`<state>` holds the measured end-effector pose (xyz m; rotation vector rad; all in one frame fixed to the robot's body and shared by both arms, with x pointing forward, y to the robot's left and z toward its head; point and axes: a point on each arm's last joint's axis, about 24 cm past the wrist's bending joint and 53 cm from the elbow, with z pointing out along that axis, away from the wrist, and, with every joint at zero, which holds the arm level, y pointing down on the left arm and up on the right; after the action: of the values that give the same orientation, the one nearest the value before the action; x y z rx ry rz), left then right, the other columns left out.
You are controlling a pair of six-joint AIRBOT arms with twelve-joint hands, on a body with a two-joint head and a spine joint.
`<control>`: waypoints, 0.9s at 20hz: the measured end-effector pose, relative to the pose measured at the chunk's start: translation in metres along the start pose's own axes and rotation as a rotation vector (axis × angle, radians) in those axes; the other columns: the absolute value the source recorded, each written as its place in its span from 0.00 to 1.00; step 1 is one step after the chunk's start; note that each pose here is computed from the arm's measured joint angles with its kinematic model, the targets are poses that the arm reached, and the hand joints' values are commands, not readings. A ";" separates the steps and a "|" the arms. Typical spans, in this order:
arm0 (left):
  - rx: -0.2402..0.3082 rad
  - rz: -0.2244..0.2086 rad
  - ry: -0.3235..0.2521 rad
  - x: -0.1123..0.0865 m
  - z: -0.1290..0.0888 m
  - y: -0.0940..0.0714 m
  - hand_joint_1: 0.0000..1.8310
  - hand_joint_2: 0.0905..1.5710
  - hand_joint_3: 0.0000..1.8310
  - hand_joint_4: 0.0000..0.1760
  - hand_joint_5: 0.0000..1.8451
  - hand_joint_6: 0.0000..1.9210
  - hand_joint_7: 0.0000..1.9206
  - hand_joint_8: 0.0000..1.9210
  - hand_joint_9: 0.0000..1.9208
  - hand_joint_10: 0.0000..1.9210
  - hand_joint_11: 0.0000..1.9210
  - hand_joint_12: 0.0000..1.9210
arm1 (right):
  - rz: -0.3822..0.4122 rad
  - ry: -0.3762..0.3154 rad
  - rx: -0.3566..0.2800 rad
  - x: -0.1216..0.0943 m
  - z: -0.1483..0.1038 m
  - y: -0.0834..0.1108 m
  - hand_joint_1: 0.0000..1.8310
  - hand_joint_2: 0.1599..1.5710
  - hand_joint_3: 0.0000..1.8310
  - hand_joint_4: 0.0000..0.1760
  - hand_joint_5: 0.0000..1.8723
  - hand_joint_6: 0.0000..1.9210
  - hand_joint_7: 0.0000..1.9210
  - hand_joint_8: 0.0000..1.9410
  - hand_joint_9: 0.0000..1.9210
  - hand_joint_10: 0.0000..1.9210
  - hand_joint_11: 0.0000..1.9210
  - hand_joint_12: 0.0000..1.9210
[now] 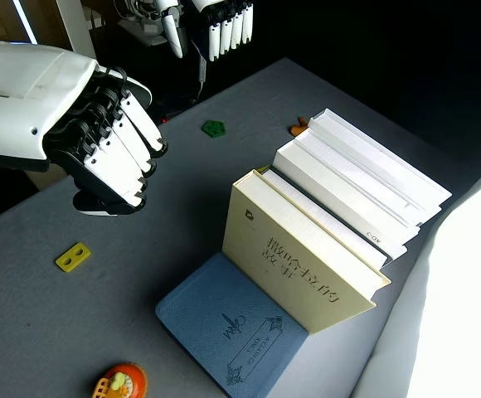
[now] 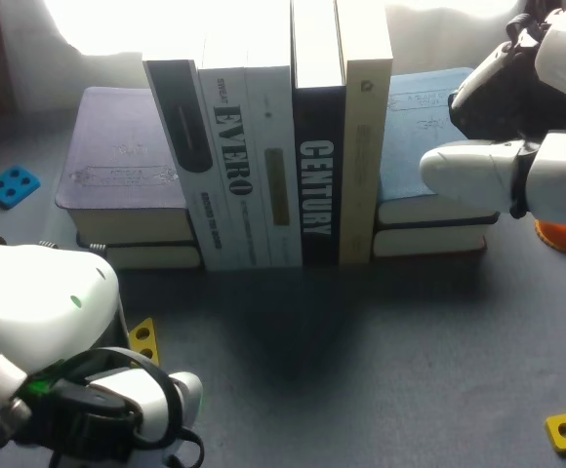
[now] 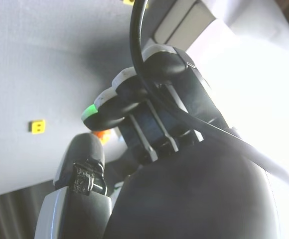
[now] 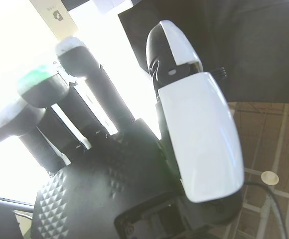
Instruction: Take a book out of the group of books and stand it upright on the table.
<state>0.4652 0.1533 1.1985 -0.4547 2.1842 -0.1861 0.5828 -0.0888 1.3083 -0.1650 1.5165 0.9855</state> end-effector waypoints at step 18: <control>-0.003 0.001 0.006 0.001 0.000 0.001 0.00 0.83 0.00 0.18 0.04 0.00 0.05 0.00 0.03 0.00 0.00 0.19 | -0.071 0.023 0.010 0.016 -0.010 -0.001 0.00 0.73 0.00 0.00 0.00 0.00 0.00 0.00 0.00 0.00 0.00 0.00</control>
<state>0.4642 0.1536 1.1973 -0.4557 2.1904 -0.1835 0.5726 -0.0890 1.2926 -0.2230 1.5263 0.9223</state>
